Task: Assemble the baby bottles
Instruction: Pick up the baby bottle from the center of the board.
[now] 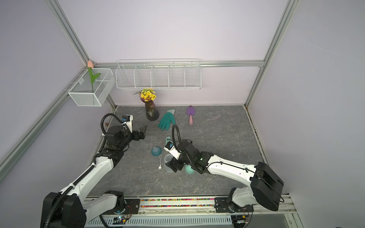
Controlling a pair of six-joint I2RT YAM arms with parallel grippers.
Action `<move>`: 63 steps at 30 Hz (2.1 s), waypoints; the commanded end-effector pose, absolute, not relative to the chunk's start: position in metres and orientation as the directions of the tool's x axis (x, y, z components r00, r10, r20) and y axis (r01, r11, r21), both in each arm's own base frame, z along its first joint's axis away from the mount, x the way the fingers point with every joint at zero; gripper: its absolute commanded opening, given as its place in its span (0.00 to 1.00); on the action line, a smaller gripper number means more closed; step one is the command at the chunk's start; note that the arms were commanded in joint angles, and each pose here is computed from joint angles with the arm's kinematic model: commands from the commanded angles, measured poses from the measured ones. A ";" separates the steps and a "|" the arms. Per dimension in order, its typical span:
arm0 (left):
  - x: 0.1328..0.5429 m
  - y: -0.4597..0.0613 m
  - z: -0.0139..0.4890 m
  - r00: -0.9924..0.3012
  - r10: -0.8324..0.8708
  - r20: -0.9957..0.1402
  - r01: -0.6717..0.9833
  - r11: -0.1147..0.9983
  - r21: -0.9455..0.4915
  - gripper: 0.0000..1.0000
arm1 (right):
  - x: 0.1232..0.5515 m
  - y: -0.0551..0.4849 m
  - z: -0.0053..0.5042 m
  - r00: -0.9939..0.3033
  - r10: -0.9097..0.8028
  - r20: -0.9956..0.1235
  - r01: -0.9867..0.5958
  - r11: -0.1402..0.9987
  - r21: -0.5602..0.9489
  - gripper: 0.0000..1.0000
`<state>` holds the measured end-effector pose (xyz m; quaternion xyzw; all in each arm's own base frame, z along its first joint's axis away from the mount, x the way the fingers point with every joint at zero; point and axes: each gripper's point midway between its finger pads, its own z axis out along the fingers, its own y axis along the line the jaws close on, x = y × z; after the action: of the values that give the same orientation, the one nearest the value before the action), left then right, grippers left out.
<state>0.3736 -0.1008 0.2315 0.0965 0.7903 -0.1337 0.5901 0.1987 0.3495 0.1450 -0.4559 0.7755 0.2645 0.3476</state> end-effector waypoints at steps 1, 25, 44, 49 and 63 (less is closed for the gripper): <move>0.369 -0.102 0.226 -0.304 -0.003 -0.953 0.313 0.944 -0.103 0.99 | 0.205 0.363 0.158 -0.302 -0.499 -0.812 -0.901 0.427 0.073 0.89; 0.367 -0.108 0.222 -0.307 0.016 -0.952 0.342 0.935 -0.095 0.98 | 0.207 0.370 0.121 -0.347 -0.529 -0.775 -0.895 0.434 0.104 0.81; 0.363 -0.119 0.223 -0.302 0.040 -0.952 0.385 0.919 -0.084 0.96 | 0.202 0.370 0.113 -0.386 -0.524 -0.759 -0.892 0.421 0.164 0.47; 0.354 -0.135 0.230 -0.275 0.047 -0.960 0.480 0.872 -0.094 0.96 | 0.215 0.360 0.143 -0.402 -0.476 -0.782 -0.875 0.450 0.176 0.42; 0.265 -0.248 0.254 -0.082 0.161 -0.984 0.942 0.335 -0.024 0.95 | 0.294 0.301 0.298 -0.406 -0.270 -0.873 -0.808 0.553 0.205 0.41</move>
<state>0.2914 -0.2226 0.2430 0.3526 0.6836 -0.3571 0.5300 0.3067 0.2954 0.2917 -0.3302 0.7776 0.2869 0.4515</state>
